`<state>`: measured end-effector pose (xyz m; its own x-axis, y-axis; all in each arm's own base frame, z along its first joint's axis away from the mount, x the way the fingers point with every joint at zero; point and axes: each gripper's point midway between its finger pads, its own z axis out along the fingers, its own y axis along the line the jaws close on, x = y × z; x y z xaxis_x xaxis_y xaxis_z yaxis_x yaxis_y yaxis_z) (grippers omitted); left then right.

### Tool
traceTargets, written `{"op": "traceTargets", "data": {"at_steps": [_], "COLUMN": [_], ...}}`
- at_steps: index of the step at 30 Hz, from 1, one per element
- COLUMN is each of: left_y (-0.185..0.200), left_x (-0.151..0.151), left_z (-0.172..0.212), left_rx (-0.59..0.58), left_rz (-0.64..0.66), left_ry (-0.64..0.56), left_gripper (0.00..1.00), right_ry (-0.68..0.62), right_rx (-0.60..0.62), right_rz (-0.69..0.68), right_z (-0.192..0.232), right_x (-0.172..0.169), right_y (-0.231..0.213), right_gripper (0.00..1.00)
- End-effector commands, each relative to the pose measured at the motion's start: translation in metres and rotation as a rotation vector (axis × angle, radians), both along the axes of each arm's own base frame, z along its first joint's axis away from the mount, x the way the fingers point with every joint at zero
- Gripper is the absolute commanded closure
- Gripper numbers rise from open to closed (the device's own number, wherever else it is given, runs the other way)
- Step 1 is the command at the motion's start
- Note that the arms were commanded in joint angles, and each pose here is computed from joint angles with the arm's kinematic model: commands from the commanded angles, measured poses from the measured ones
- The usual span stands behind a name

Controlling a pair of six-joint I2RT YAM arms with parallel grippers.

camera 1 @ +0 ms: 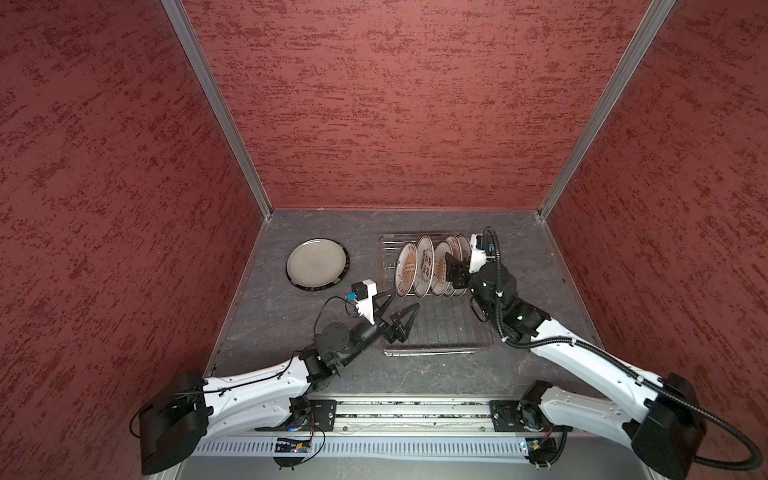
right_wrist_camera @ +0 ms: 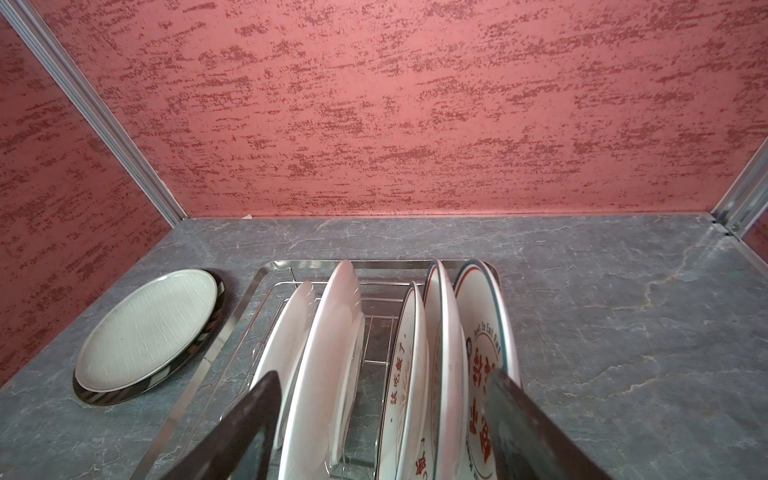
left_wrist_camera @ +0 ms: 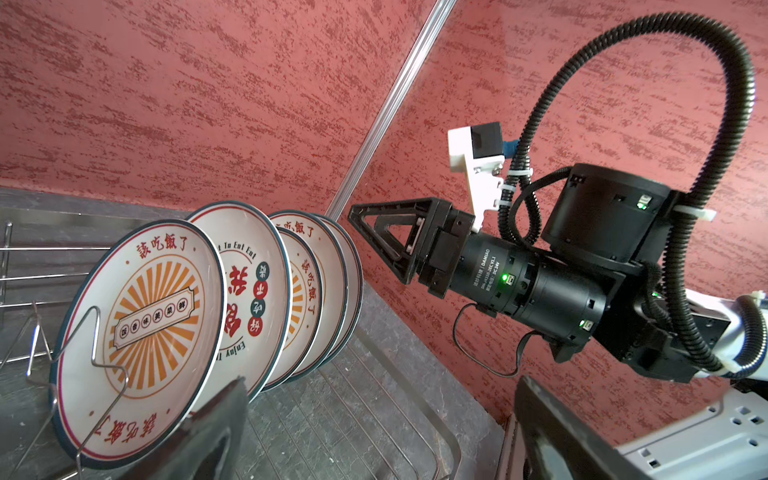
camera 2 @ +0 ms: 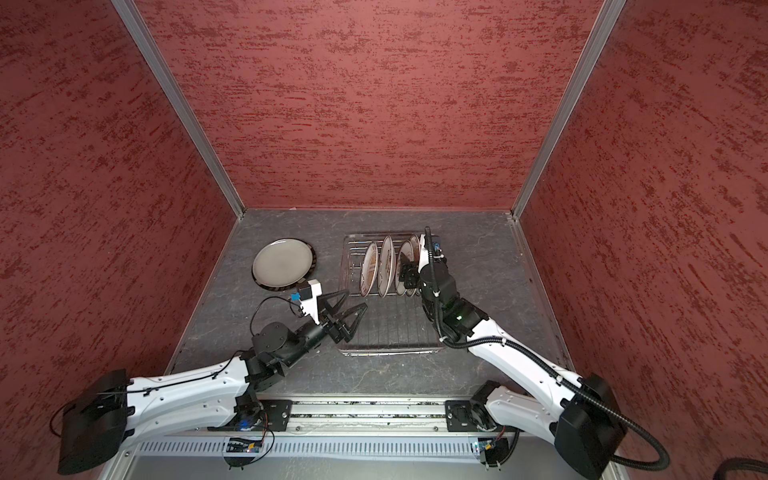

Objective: Unload the plates from the dish rack
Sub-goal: 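Withdraw the right gripper back to the rack while the left draws back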

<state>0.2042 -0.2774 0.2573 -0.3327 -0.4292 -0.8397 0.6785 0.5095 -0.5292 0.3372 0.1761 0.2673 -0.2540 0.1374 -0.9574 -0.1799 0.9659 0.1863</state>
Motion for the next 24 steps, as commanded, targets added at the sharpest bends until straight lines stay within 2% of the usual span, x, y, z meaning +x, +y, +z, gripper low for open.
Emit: {"op": "traceTargets", "data": {"at_steps": [1, 5, 8, 17, 24], "left_y": [-0.006, -0.009, -0.010, 0.018, 0.034], "left_x": [0.003, 0.013, 0.019, 0.026, 0.033], "left_z": [0.011, 0.004, -0.001, -0.006, -0.012], "left_rx": [-0.011, 0.029, 0.055, 0.017, -0.022], "left_rz": [0.001, 0.036, 0.058, 0.102, 0.142], "left_ry": [-0.026, -0.004, 0.018, 0.051, 0.093], "left_gripper": [0.01, 0.00, 0.01, 0.01, 0.00], "right_ry": [-0.041, -0.038, -0.046, 0.062, 0.112], "right_rx": [0.021, 0.034, 0.064, 0.048, 0.011], "right_rz": [-0.044, 0.004, 0.081, 0.098, 0.054], "right_z": [0.020, 0.020, 0.023, 0.009, -0.007], "right_x": [0.005, 0.005, 0.005, 0.023, 0.033], "right_y": [-0.009, 0.000, 0.015, 0.037, 0.042], "right_gripper": [0.28, 0.35, 0.44, 0.47, 0.50]}}
